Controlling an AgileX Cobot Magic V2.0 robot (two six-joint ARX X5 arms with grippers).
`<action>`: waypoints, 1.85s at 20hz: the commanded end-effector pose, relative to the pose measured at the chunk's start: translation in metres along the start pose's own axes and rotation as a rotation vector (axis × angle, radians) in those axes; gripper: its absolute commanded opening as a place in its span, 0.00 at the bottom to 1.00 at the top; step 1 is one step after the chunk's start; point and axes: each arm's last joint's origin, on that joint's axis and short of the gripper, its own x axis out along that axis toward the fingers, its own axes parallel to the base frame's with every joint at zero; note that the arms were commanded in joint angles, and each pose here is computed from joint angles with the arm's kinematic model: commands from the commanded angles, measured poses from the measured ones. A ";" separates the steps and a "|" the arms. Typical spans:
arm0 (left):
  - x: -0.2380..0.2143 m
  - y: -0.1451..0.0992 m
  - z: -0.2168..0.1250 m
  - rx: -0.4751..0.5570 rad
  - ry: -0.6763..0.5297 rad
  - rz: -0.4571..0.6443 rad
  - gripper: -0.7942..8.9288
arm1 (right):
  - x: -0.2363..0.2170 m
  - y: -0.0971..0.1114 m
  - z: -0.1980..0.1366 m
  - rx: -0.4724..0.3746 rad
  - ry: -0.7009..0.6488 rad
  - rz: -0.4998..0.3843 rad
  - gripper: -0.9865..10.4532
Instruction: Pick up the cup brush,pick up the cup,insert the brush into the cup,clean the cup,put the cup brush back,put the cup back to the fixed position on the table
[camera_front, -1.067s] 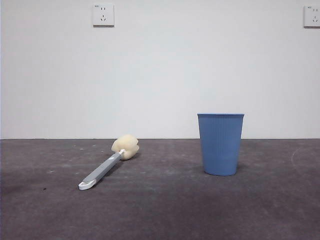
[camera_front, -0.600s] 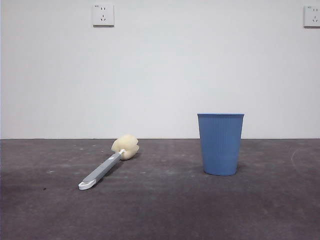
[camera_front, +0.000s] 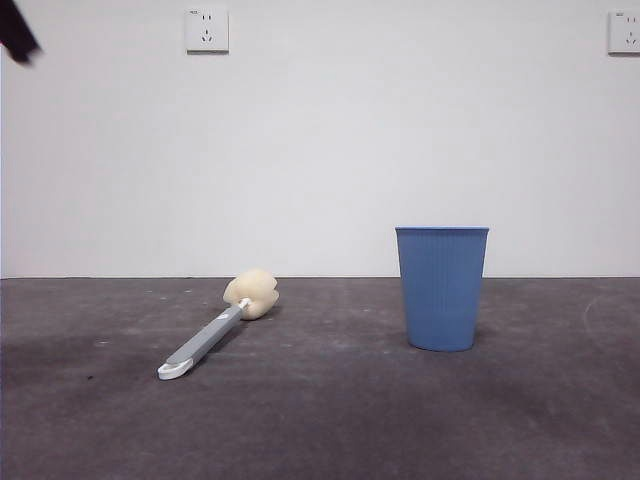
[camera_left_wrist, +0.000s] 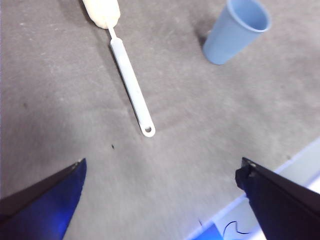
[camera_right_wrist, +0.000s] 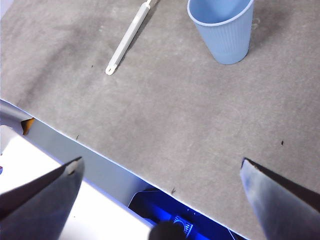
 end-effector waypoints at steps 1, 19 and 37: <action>0.022 -0.006 0.013 -0.010 -0.002 0.015 0.66 | 0.000 0.000 0.002 -0.001 -0.005 0.001 0.64; 0.224 -0.020 0.026 0.029 0.261 0.329 0.66 | 0.002 -0.001 0.003 0.013 0.007 0.002 0.63; 0.232 -0.018 0.016 0.006 0.343 0.314 0.07 | 0.002 -0.001 0.003 0.013 0.007 0.004 0.63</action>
